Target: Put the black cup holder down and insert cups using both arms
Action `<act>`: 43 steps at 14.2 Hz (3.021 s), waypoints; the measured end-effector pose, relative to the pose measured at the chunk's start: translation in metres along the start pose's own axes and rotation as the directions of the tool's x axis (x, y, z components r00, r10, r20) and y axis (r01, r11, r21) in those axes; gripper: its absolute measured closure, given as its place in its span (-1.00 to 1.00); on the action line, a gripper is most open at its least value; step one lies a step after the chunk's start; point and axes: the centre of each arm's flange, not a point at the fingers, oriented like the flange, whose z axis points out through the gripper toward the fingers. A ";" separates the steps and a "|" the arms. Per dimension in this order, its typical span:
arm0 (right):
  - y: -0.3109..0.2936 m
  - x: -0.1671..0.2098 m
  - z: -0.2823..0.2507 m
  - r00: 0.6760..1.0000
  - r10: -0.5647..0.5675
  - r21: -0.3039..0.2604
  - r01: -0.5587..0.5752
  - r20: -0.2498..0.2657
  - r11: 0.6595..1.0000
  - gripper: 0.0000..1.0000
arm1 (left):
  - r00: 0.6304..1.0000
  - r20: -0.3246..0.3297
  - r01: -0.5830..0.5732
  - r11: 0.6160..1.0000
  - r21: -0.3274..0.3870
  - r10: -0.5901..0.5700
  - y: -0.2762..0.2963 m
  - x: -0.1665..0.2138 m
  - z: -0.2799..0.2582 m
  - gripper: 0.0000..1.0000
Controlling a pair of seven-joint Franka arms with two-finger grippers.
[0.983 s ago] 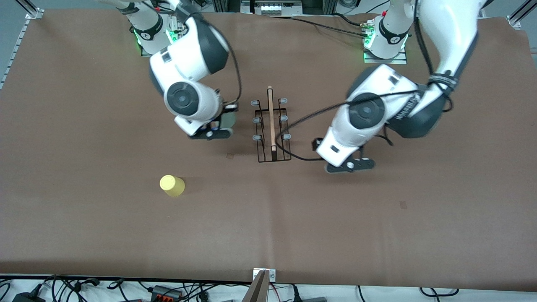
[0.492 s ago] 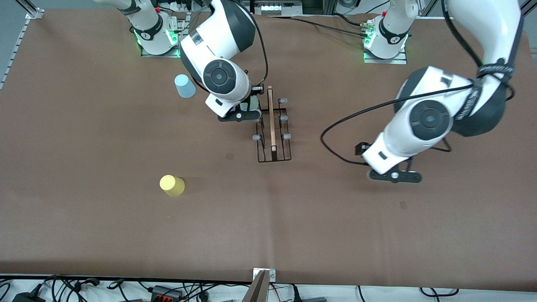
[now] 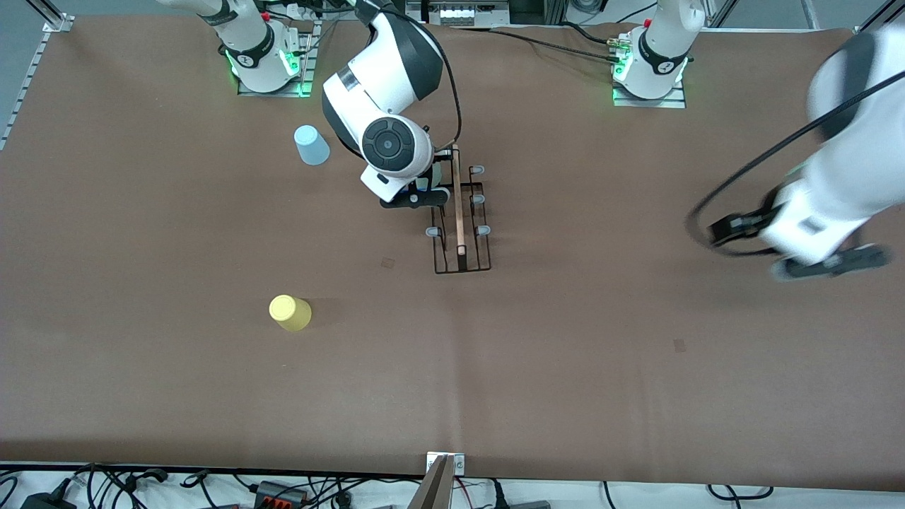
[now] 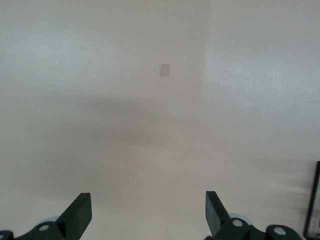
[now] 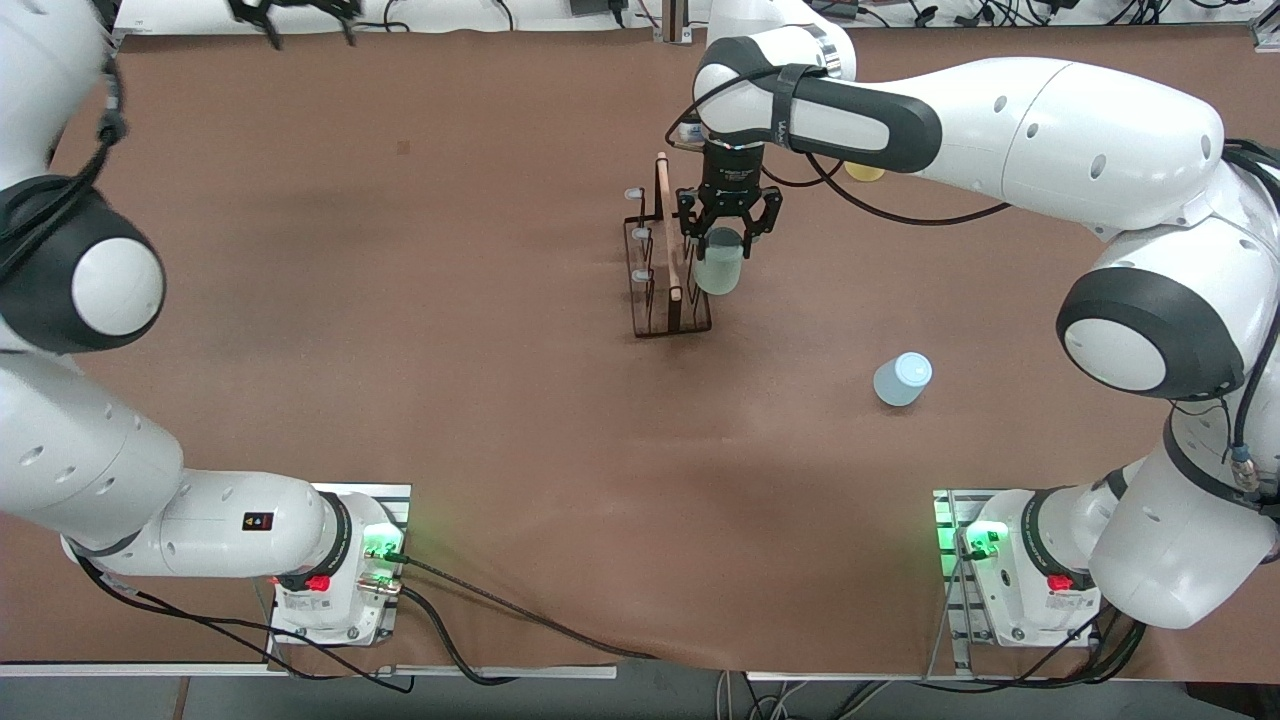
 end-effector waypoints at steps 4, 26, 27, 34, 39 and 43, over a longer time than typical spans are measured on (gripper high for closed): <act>-0.001 0.009 0.009 1.000 0.007 0.009 -0.007 -0.015 1.000 -0.32 | 0.999 -0.019 0.028 1.000 -0.011 -0.028 -0.028 -0.020 -0.018 -1.00; 0.309 0.205 -0.075 0.864 0.333 0.092 -0.323 -0.377 0.942 -1.00 | 1.000 -0.029 -0.010 0.996 -0.090 0.007 -0.055 -0.040 0.014 -1.00; 0.315 0.212 -0.066 0.871 0.322 0.079 -0.316 -0.372 0.946 -1.00 | 1.000 -0.025 -0.010 0.996 -0.089 0.007 -0.055 -0.040 0.014 -1.00; 0.310 0.237 -0.021 0.888 0.301 0.044 -0.306 -0.349 0.951 -1.00 | 1.000 -0.012 -0.010 0.996 -0.087 0.009 -0.055 -0.042 0.015 -1.00; 0.316 0.242 -0.012 0.906 0.250 0.018 -0.260 -0.341 0.965 -1.00 | 1.000 -0.010 -0.010 0.996 -0.087 0.009 -0.055 -0.042 0.016 -1.00; 0.317 0.247 -0.007 0.922 0.189 -0.008 -0.204 -0.339 0.979 -0.67 | 1.000 -0.010 -0.010 0.996 -0.087 0.009 -0.055 -0.042 0.016 -1.00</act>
